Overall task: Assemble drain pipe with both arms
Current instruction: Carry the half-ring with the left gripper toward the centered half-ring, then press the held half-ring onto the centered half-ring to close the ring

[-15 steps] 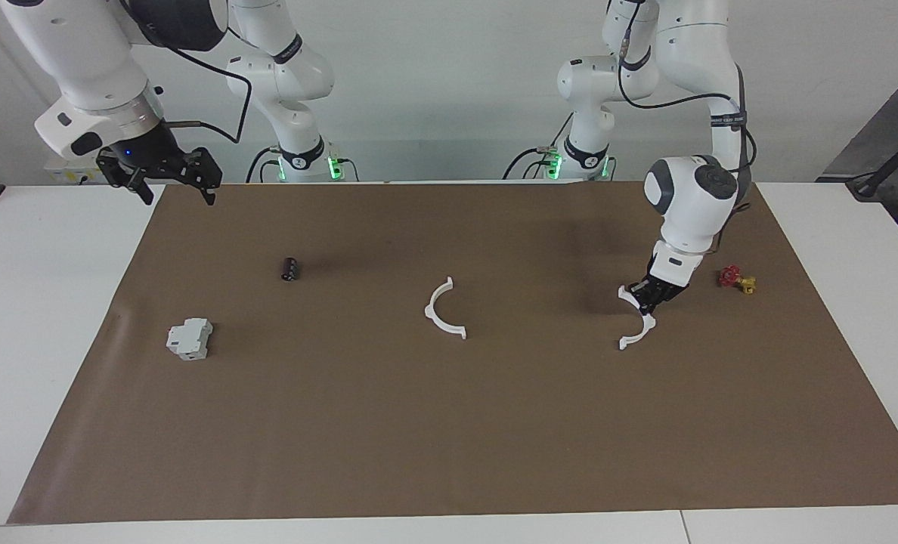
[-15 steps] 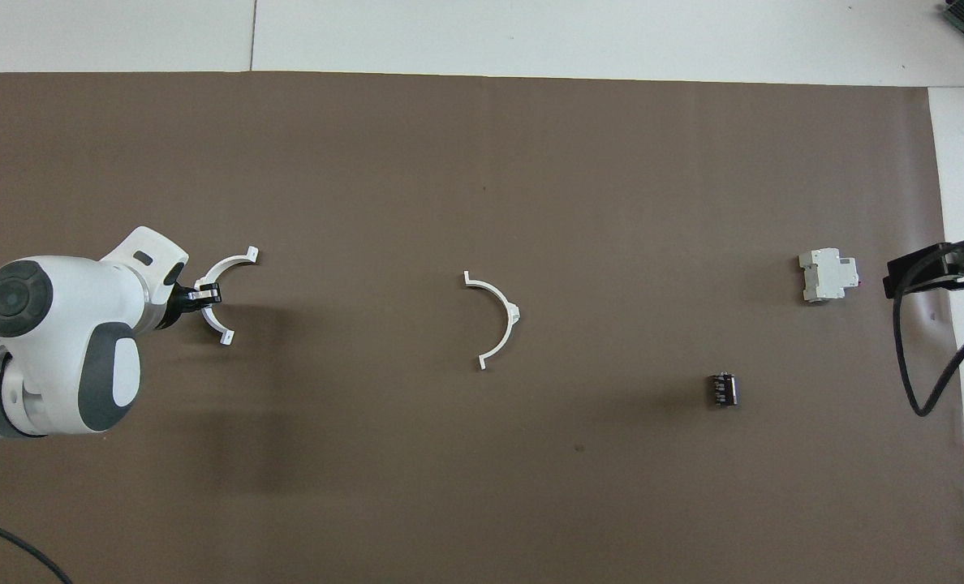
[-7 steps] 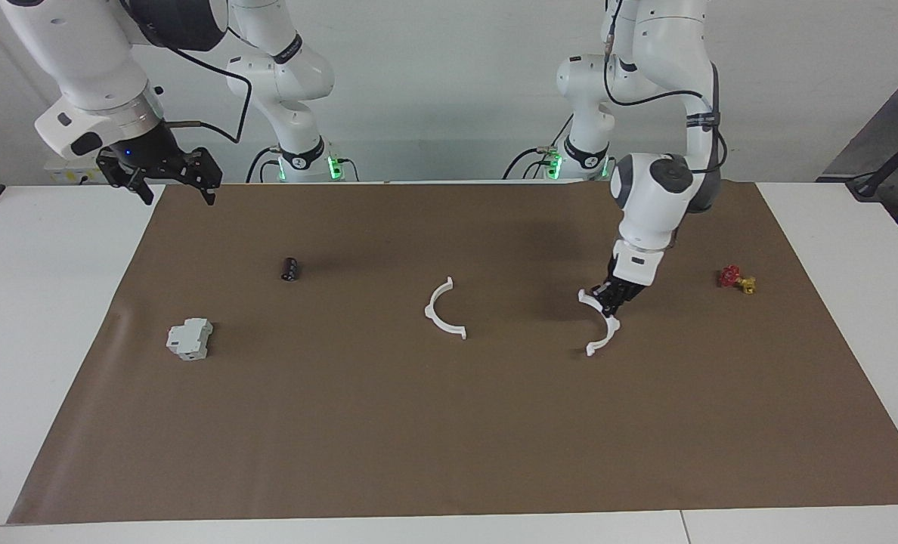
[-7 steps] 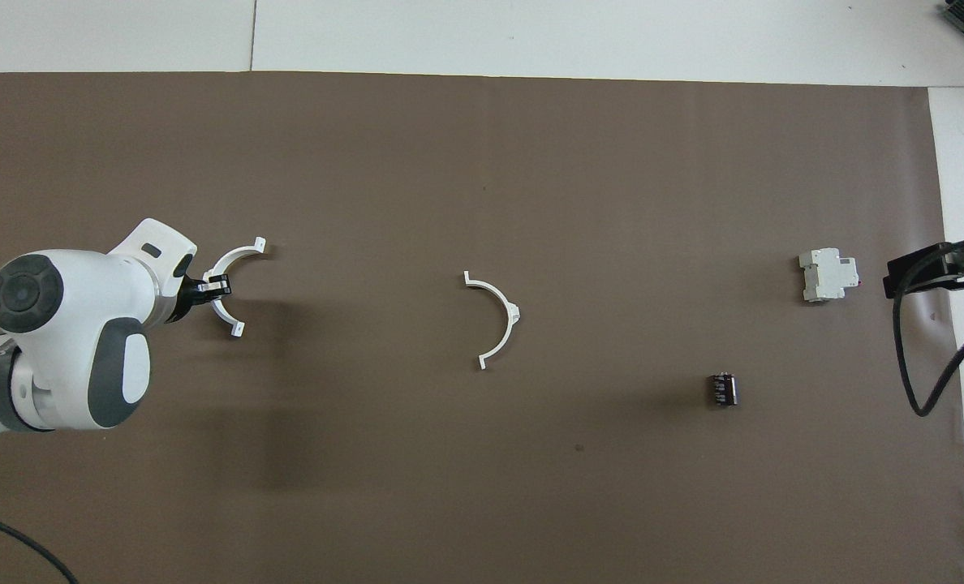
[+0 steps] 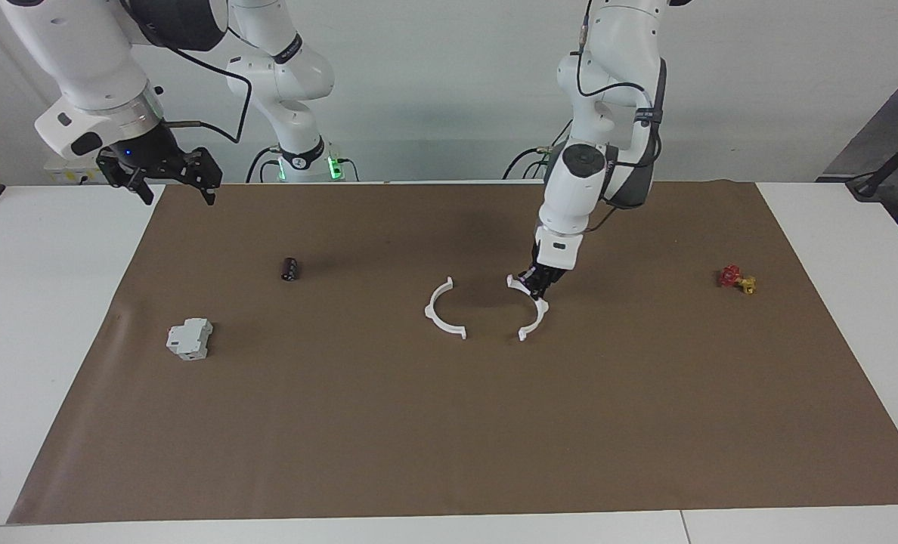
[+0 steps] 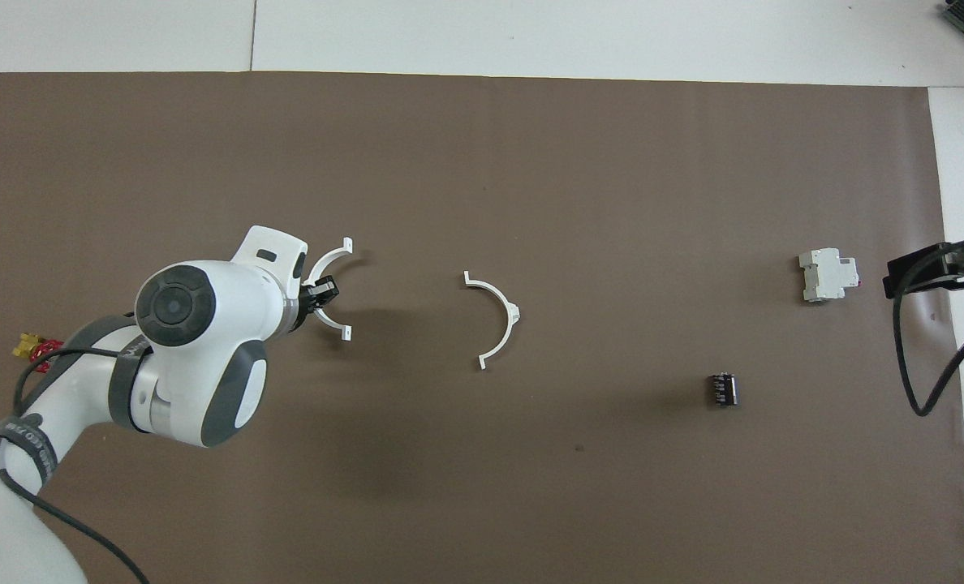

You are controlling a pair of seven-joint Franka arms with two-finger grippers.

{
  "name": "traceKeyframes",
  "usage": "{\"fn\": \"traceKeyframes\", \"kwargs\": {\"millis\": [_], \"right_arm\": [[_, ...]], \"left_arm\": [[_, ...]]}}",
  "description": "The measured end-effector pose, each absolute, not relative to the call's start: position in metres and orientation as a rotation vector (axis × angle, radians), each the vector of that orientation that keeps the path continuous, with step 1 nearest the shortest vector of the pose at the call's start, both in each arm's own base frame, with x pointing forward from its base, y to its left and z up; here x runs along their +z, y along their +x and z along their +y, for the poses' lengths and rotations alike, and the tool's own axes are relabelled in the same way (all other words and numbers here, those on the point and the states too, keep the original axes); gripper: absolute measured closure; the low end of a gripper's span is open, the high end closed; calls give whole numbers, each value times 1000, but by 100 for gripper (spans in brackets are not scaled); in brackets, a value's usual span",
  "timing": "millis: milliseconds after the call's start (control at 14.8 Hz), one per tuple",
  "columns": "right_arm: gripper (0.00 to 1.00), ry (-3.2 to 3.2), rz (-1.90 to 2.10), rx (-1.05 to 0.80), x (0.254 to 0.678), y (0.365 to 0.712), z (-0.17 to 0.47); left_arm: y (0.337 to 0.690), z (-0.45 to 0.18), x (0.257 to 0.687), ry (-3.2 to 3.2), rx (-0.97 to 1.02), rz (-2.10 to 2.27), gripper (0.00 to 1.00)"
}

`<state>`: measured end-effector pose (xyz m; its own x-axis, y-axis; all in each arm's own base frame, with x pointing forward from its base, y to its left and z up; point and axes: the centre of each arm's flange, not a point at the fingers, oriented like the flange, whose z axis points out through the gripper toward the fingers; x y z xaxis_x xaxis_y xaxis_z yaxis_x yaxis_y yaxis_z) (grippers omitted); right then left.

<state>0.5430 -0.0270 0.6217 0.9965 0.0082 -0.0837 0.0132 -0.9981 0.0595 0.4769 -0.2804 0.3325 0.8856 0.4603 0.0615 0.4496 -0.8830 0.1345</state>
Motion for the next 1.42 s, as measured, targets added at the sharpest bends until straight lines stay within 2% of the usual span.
{"fn": "traceKeyframes", "kwargs": {"millis": [405, 877, 1417], "right_arm": [[0, 3079, 17, -129, 622, 543, -27], [0, 3079, 17, -129, 622, 543, -27], [0, 3079, 17, -129, 622, 543, -27]], "left_arm": [[455, -337, 349, 2892, 151, 750, 93], [465, -349, 321, 3003, 188, 769, 93], [462, -368, 333, 3003, 256, 836, 93]]}}
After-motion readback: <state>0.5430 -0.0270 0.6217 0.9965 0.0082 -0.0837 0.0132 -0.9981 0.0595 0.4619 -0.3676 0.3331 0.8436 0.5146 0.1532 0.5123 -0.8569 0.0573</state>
